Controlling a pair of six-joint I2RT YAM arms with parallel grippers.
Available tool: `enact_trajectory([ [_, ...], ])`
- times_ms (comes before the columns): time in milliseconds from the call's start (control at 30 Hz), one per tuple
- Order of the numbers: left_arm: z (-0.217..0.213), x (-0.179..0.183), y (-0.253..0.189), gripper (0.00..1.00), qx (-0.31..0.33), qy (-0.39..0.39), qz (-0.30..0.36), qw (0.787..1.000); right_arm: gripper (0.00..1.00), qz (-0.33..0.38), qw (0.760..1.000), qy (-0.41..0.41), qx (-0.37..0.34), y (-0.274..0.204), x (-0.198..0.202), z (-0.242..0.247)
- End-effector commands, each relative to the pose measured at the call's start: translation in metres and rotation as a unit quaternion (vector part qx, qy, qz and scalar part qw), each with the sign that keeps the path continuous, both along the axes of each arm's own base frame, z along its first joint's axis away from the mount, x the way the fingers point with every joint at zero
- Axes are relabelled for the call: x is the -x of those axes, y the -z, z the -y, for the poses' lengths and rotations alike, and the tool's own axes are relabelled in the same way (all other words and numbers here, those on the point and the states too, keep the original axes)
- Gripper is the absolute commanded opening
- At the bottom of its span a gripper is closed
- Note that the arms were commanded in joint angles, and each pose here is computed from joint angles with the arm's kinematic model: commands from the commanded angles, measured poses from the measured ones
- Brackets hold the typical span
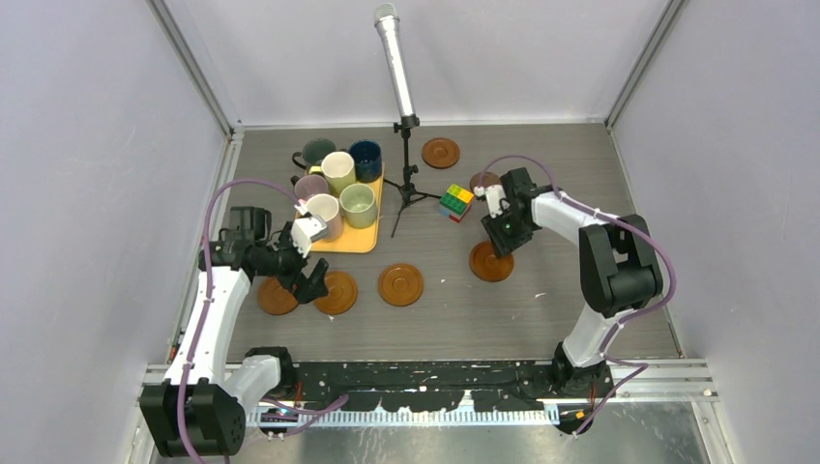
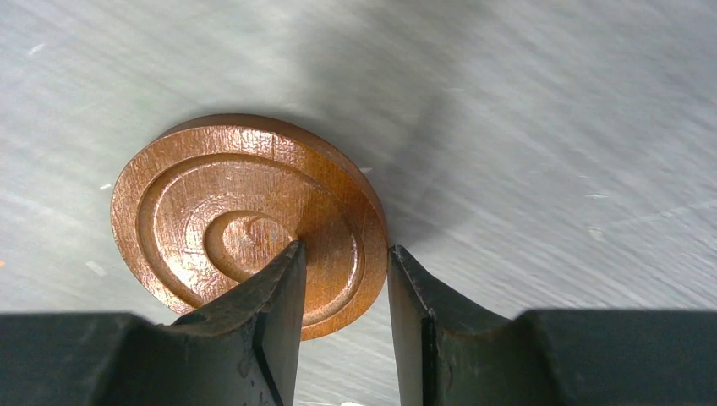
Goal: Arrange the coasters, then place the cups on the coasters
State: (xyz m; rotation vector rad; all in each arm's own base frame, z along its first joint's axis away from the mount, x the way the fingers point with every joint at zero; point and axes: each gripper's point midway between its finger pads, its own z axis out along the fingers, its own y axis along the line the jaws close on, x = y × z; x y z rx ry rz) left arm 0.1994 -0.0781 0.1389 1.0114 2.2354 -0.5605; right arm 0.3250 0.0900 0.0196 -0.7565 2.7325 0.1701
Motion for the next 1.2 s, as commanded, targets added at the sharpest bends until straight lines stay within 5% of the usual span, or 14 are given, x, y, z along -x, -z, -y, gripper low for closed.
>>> enact_trajectory([
  [0, 0.003, -0.004, -0.014, 1.0, 0.015, -0.006, 0.017, 1.0, 0.41, -0.051, 0.996, -0.076, 0.01, 0.015, 0.049, -0.034],
  [767, 0.005, -0.002, -0.015, 1.0, 0.023, -0.01, 0.011, 1.0, 0.38, -0.044, 0.987, -0.149, 0.036, 0.014, 0.07, -0.084],
  [1033, 0.005, 0.0, -0.015, 1.0, 0.019, -0.009, 0.011, 1.0, 0.68, -0.005, 0.992, -0.119, -0.041, -0.043, 0.053, -0.104],
  [1167, 0.006, -0.001, -0.014, 1.0, 0.023, -0.008, 0.007, 1.0, 0.74, 0.045, 0.989, -0.093, -0.11, -0.097, 0.032, -0.109],
])
